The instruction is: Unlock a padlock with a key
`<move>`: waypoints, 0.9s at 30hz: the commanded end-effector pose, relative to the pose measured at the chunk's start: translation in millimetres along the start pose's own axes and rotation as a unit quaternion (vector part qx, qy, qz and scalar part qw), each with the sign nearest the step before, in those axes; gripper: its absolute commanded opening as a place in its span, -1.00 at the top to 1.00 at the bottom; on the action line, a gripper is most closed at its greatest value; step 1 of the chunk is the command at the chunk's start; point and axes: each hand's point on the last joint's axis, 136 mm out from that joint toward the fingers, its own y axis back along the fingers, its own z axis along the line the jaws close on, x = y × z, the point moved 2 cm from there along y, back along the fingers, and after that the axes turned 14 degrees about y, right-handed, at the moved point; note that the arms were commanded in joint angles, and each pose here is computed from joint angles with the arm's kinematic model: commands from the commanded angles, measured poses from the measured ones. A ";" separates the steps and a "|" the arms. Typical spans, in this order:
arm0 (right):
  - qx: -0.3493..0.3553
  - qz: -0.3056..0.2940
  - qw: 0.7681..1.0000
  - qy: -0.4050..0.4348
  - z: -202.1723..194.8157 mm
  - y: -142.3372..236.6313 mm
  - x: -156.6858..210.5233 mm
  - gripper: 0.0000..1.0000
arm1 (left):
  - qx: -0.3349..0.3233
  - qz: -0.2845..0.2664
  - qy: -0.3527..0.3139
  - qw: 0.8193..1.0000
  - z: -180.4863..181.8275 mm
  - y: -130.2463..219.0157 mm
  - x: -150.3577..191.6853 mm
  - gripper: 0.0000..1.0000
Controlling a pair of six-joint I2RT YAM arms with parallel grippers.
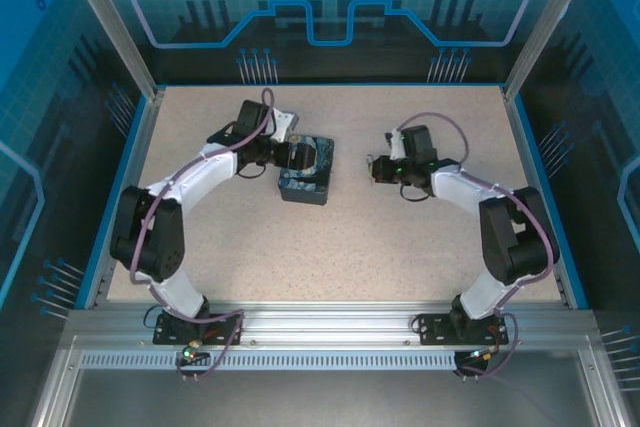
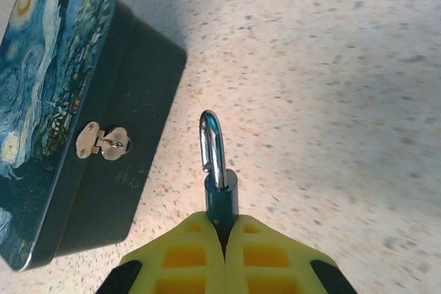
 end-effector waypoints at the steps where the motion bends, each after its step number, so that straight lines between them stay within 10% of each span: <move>1: -0.049 0.053 0.996 -0.042 -6.3 19.4 22.4 1.00 | 0.030 -0.046 -0.014 0.998 -28.5 47.5 -23.1 -0.86; 17: -0.049 0.105 0.982 -0.151 -82.7 1.6 55.5 1.00 | 0.011 -0.086 0.001 0.996 -18.1 100.2 -7.3 -0.90; 27: 0.024 0.108 0.982 -0.150 -102.7 6.8 57.8 0.36 | -0.027 -0.120 0.028 0.992 3.2 110.6 -10.9 -0.97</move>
